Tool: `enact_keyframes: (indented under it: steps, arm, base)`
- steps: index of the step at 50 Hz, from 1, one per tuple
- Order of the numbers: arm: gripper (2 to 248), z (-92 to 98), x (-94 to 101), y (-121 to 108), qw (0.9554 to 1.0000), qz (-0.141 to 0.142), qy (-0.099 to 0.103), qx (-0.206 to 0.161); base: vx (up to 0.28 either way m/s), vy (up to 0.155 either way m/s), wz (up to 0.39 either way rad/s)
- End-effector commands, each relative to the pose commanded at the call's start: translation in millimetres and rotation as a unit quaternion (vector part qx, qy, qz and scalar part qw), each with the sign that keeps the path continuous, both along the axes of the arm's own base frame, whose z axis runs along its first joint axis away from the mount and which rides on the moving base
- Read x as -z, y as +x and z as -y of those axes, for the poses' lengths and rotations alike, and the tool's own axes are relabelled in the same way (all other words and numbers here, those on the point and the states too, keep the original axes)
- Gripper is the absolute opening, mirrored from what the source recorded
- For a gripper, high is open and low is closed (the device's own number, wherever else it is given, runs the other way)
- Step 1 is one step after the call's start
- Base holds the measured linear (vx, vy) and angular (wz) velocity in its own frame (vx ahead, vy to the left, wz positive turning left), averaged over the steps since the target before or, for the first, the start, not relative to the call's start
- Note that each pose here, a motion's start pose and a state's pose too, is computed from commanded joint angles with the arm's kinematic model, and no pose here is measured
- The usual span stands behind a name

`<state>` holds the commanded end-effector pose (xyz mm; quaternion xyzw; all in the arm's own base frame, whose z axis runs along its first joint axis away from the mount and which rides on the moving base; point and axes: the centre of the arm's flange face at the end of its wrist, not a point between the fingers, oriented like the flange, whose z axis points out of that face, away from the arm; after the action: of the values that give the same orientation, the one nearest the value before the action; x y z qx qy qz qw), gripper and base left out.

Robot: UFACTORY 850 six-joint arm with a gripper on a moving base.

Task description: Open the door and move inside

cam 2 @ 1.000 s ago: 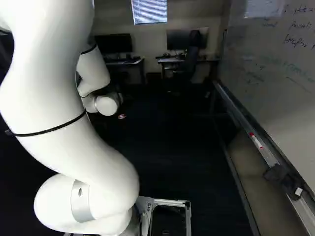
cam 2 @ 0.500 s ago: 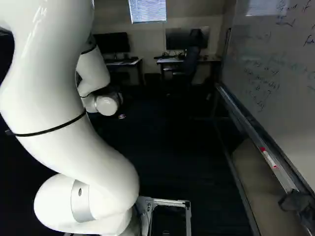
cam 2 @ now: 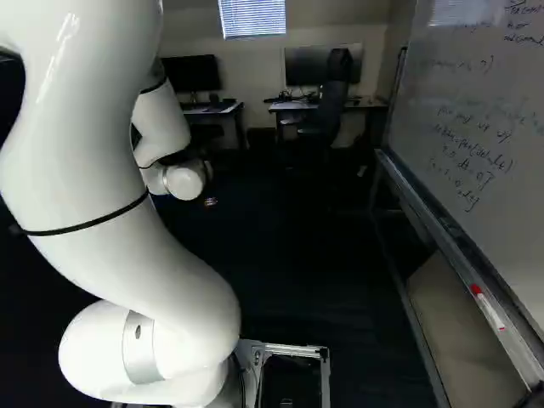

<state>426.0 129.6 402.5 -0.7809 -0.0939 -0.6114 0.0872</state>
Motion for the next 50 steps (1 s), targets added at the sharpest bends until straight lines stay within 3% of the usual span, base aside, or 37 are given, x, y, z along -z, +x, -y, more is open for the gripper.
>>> enact_keyframes:
  steps: [27, 50]
  arm:
    - [247, 0.0, 0.0, 0.0, 1.0000, 0.000, 0.000, 0.000]
    - [247, 0.0, 0.0, 0.0, 1.0000, 0.000, 0.000, 0.000]
  base:
    - [0.186, 0.007, -0.001]
    - [0.111, 0.005, 0.005]
